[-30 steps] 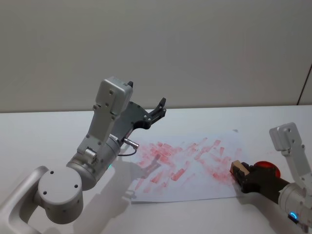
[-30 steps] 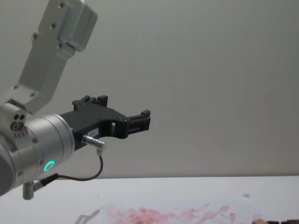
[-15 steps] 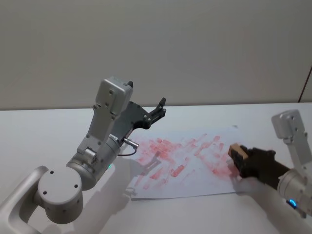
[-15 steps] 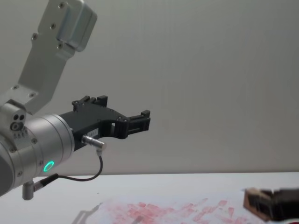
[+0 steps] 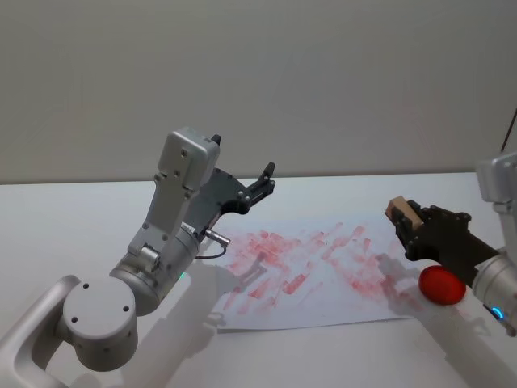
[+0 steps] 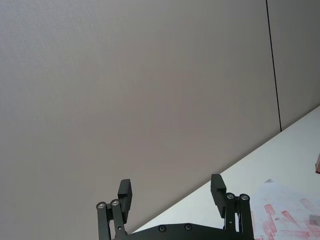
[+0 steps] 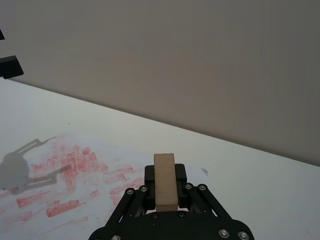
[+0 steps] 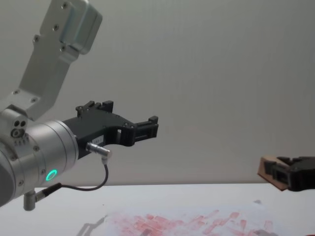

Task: Use the one hand to pick up the stamp and affix it onto the A4 paper.

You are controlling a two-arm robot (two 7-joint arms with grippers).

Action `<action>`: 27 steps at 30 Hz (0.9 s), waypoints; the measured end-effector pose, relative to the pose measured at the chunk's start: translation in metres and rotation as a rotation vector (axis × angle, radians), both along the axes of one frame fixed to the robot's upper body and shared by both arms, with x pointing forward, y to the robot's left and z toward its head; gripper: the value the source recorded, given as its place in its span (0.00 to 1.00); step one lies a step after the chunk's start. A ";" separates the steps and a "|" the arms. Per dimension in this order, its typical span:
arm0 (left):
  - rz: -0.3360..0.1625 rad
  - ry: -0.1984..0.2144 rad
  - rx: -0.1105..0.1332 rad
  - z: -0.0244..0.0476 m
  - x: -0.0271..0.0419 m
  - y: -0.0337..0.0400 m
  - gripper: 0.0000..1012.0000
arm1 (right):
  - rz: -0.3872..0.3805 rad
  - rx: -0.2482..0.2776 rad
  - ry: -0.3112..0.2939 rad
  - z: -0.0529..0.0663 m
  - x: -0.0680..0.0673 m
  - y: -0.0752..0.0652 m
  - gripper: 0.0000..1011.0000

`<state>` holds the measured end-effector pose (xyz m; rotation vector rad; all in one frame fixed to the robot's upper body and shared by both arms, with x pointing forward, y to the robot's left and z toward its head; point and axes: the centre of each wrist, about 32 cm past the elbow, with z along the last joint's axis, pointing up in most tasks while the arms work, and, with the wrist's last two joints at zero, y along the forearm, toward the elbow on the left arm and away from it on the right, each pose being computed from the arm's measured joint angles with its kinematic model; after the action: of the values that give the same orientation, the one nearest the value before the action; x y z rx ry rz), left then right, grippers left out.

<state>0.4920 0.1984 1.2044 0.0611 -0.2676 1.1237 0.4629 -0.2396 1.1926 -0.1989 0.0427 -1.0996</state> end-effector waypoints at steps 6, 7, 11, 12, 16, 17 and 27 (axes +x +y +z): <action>0.000 0.000 0.000 0.0000 0.0000 0.0000 0.99 | -0.034 0.000 0.013 0.000 -0.009 -0.006 0.21; 0.000 0.000 0.000 0.0000 0.0000 0.0000 0.99 | -0.048 -0.002 0.023 -0.001 -0.012 -0.008 0.21; 0.000 0.000 0.000 0.0000 0.0000 0.0000 0.99 | -0.080 -0.009 0.056 -0.006 -0.021 -0.015 0.21; 0.000 0.000 0.000 0.0000 0.0000 0.0000 0.99 | -0.093 -0.013 0.068 -0.007 -0.024 -0.017 0.21; 0.000 0.000 0.000 0.0000 0.0000 0.0000 0.99 | -0.123 -0.026 0.098 -0.012 -0.033 -0.023 0.21; 0.000 0.000 0.000 0.0000 0.0000 0.0000 0.99 | -0.129 -0.029 0.102 -0.013 -0.034 -0.025 0.21; 0.000 0.000 0.000 0.0000 0.0000 0.0000 0.99 | -0.178 -0.056 0.140 -0.019 -0.043 -0.036 0.21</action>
<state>0.4920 0.1984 1.2044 0.0611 -0.2676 1.1238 0.4194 -0.2752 1.1732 -0.3267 0.1570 -1.2633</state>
